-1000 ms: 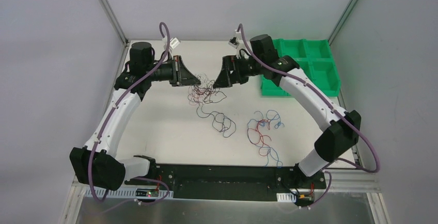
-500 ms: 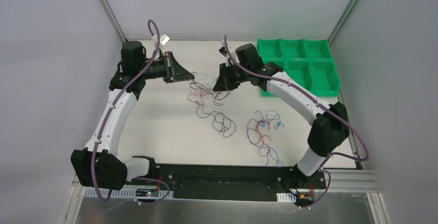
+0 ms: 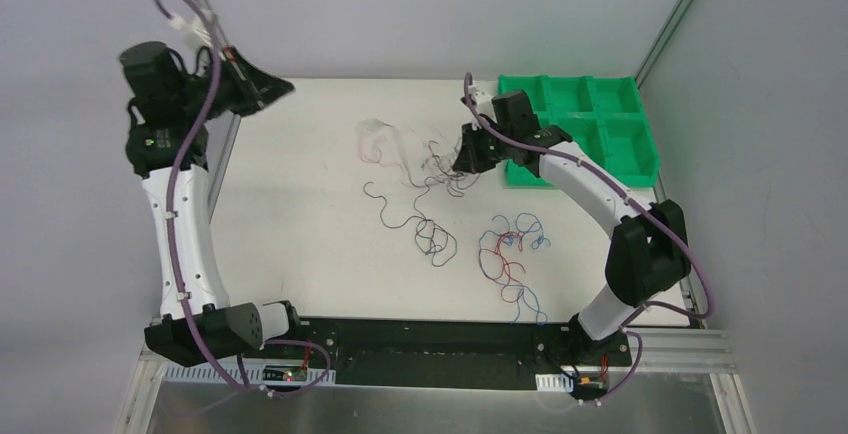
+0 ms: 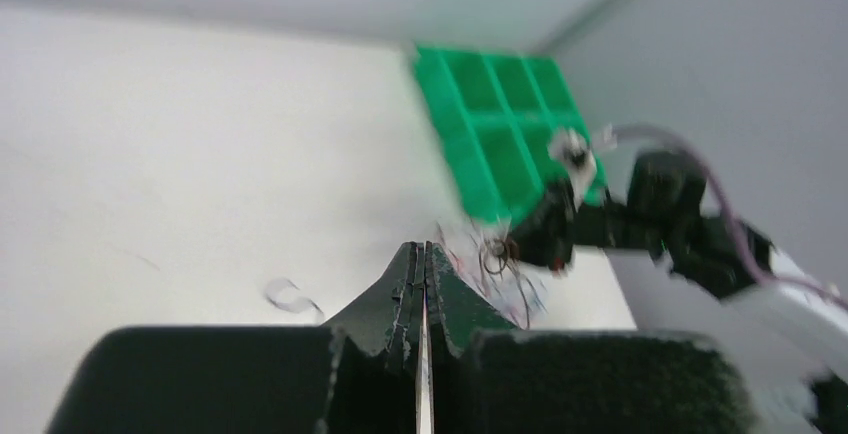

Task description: Untangle the cables

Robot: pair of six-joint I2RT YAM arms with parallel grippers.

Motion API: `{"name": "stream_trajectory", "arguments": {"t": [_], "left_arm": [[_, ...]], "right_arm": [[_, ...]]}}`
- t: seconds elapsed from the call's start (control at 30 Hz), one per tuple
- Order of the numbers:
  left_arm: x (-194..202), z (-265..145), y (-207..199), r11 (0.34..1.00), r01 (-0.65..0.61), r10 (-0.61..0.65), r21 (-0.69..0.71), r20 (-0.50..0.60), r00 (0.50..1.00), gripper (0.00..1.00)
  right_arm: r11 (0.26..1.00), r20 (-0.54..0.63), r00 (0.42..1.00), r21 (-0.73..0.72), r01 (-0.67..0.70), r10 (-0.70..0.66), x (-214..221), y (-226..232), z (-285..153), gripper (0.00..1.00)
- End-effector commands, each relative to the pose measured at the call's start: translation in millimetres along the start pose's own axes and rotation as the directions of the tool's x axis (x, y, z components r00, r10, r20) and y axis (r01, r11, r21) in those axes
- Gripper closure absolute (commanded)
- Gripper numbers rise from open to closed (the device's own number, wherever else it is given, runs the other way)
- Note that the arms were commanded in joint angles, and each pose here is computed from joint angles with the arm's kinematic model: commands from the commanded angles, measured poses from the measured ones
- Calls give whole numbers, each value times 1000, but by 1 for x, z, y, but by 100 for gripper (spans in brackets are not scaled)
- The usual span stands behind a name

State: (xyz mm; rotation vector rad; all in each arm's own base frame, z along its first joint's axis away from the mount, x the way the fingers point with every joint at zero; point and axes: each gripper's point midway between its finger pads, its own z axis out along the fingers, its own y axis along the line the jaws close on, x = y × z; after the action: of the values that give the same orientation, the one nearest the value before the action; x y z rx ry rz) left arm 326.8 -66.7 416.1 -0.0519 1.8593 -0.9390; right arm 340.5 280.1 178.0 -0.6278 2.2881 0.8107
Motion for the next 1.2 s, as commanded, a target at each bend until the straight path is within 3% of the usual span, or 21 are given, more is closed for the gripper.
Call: {"name": "stream_trajectory", "arguments": {"t": [0.0, 0.17, 0.23, 0.3, 0.33, 0.43, 0.47, 0.57, 0.73, 1.0, 1.1, 1.17], "left_arm": [[-112, -49, -27, 949, -259, 307, -182, 331, 892, 100], [-147, -58, -42, 935, -289, 349, -204, 395, 850, 100], [-143, -50, -35, 947, -268, 315, -175, 371, 873, 100], [-116, -31, -30, 969, -244, 248, -49, 271, 930, 100], [-97, -23, -27, 971, -237, 227, 24, 204, 952, 88], [-36, -4, -7, 972, -186, 181, 146, 45, 982, 27], [-15, 1, -1, 969, -174, 176, 174, 2, 984, 18], [46, 18, -1, 954, -132, 170, 269, -123, 978, 4], [134, 50, -25, 913, -151, 269, 380, -281, 921, 3], [207, 85, -45, 879, -110, 337, 464, -442, 831, 11], [233, 88, -50, 869, -72, 345, 489, -496, 797, 20], [245, 87, -53, 862, -61, 356, 504, -516, 779, 35]], "right_arm": [[969, -246, 964, 244, -40, 101, 81, -80, -13, 100], [969, -279, 952, 239, -57, 125, 92, -82, -12, 98], [977, -261, 956, 195, -84, 134, 85, -73, -14, 100], [989, -217, 967, 101, -111, 131, 69, -51, -18, 100], [991, -182, 975, 48, -122, 129, 58, -38, -22, 100], [987, -87, 992, -119, -105, 95, 22, 7, -37, 100], [984, -69, 994, -153, -89, 80, 12, 21, -42, 100], [966, -66, 997, -254, -53, 38, -5, 60, -53, 100], [939, -74, 997, -344, 3, -30, -14, 103, -55, 100], [916, -105, 990, -400, 41, -91, -4, 135, -49, 97], [917, -108, 990, -396, 43, -93, -3, 136, -47, 96], [922, -119, 988, -386, 42, -95, -1, 133, -45, 96]]}}
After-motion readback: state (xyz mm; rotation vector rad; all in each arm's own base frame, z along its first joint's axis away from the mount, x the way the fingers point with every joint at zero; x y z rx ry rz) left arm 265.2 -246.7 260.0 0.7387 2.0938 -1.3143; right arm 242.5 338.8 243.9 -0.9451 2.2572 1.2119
